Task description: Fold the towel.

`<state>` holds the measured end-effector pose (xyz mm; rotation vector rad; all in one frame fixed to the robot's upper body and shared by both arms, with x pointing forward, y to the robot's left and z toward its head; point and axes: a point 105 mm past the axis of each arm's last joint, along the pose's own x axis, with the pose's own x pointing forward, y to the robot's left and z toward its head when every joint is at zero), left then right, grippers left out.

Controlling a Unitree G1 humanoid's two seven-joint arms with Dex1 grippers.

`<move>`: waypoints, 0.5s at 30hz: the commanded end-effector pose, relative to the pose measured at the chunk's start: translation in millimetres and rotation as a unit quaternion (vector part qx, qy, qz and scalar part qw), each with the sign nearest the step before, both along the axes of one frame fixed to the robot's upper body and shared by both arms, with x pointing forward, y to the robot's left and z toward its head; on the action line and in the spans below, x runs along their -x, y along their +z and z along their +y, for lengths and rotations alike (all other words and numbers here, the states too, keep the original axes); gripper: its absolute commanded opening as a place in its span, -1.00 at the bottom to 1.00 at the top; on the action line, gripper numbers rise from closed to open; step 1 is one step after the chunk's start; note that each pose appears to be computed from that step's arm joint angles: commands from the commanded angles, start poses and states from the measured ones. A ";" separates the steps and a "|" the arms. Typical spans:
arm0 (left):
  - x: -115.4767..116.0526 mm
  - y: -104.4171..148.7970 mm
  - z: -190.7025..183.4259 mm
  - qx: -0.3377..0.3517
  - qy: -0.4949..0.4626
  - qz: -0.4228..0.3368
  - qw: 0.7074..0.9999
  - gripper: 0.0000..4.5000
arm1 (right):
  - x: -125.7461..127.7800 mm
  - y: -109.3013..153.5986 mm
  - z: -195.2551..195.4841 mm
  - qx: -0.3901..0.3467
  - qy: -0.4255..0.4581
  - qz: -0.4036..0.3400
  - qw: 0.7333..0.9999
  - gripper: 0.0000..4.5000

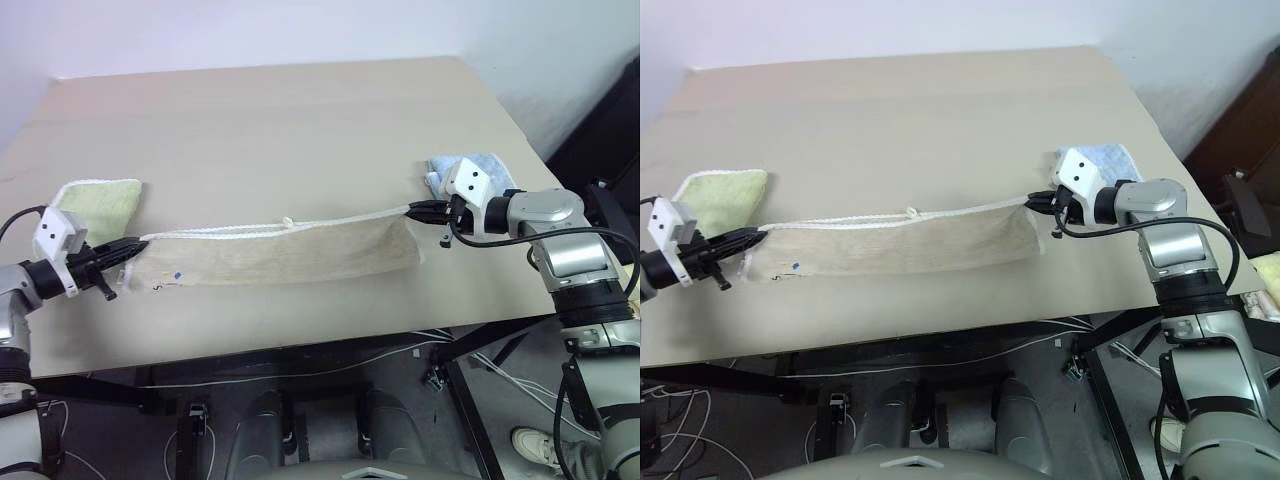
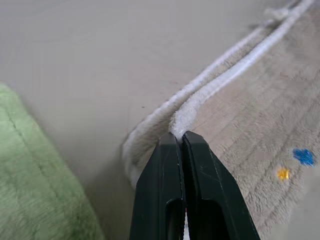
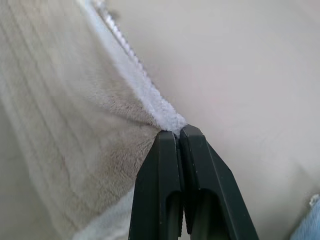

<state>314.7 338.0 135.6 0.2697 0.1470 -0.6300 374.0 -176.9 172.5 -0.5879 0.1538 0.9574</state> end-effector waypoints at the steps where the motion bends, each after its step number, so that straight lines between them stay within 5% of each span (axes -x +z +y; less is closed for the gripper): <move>1: -8.9 9.4 4.6 -0.016 0.028 -0.042 0.999 -0.99 | -15.5 14.0 1.5 -0.013 -0.021 -0.036 0.999 -1.00; 15: -20.8 -15.7 6.8 -0.022 0.078 -0.037 0.996 -0.99 | -40.8 -2.9 3.7 -0.017 -0.061 -0.043 0.997 -1.00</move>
